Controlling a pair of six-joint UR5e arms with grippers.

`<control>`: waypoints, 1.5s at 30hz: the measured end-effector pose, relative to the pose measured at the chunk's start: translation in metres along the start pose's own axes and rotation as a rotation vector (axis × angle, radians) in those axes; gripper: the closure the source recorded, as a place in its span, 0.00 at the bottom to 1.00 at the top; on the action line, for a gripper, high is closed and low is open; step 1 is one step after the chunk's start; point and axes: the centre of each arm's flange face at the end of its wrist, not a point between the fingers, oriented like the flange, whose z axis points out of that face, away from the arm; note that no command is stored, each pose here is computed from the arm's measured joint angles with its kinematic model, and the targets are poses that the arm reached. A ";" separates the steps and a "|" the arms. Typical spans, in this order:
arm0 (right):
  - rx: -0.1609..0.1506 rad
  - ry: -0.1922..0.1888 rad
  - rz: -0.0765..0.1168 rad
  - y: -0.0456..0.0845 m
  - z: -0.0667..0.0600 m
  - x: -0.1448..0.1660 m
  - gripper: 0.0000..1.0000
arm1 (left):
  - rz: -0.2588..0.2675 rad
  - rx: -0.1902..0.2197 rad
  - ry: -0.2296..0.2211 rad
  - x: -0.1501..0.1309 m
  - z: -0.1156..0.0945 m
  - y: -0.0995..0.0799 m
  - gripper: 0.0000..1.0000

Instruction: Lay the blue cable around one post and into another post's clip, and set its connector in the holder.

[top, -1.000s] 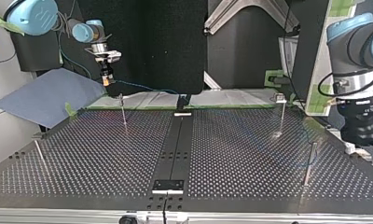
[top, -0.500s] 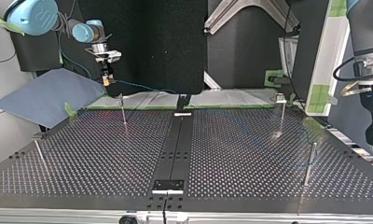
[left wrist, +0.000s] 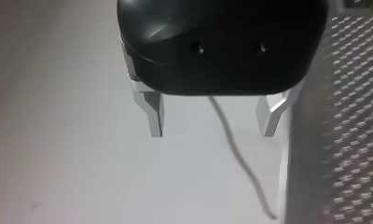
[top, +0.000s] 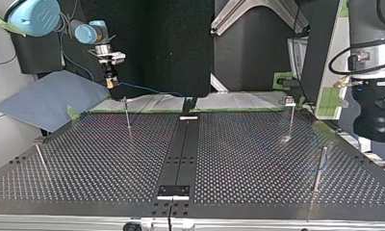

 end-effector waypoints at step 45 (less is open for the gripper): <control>0.013 -0.006 0.000 -0.007 0.003 -0.001 1.00 | 0.063 -0.053 0.447 0.055 -0.033 0.000 0.02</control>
